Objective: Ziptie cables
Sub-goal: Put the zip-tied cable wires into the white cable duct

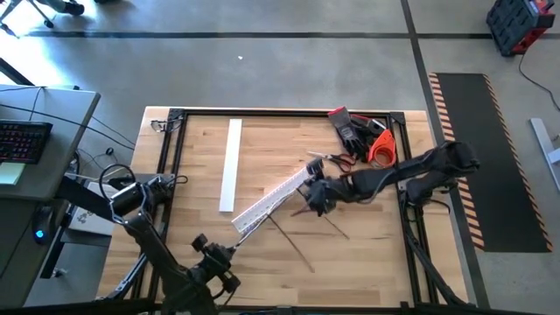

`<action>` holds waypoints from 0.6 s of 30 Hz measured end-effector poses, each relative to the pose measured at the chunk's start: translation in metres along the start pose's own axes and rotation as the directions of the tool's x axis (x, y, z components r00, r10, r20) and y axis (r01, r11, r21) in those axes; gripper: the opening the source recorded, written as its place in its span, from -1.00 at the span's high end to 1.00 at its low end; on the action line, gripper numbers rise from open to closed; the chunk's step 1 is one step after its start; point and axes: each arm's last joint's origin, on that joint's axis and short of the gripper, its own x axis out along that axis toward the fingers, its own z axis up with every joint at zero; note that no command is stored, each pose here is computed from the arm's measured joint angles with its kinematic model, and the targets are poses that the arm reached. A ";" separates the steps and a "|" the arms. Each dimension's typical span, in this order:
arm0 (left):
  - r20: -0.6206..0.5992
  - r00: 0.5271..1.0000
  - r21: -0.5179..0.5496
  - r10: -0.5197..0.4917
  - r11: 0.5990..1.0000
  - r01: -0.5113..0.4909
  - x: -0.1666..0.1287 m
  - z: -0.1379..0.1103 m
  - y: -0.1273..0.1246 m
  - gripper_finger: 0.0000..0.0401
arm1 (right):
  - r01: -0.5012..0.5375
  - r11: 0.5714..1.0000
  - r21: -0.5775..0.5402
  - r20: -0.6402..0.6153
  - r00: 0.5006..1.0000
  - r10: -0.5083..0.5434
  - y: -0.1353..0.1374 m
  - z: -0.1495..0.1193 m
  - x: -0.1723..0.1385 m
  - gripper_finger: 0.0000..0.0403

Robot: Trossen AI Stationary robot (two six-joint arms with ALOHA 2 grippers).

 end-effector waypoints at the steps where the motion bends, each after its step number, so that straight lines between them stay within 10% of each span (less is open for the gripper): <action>1: -0.004 1.000 -0.012 -0.005 1.000 0.005 0.006 -0.004 -0.001 1.00 | -0.006 1.000 -0.021 -0.004 1.000 0.006 -0.006 -0.003 0.003 1.00; 18: -0.063 0.991 0.133 0.122 0.985 -0.113 0.085 -0.030 0.024 1.00 | -0.158 0.986 -0.050 -0.005 0.987 0.158 -0.051 -0.049 0.034 1.00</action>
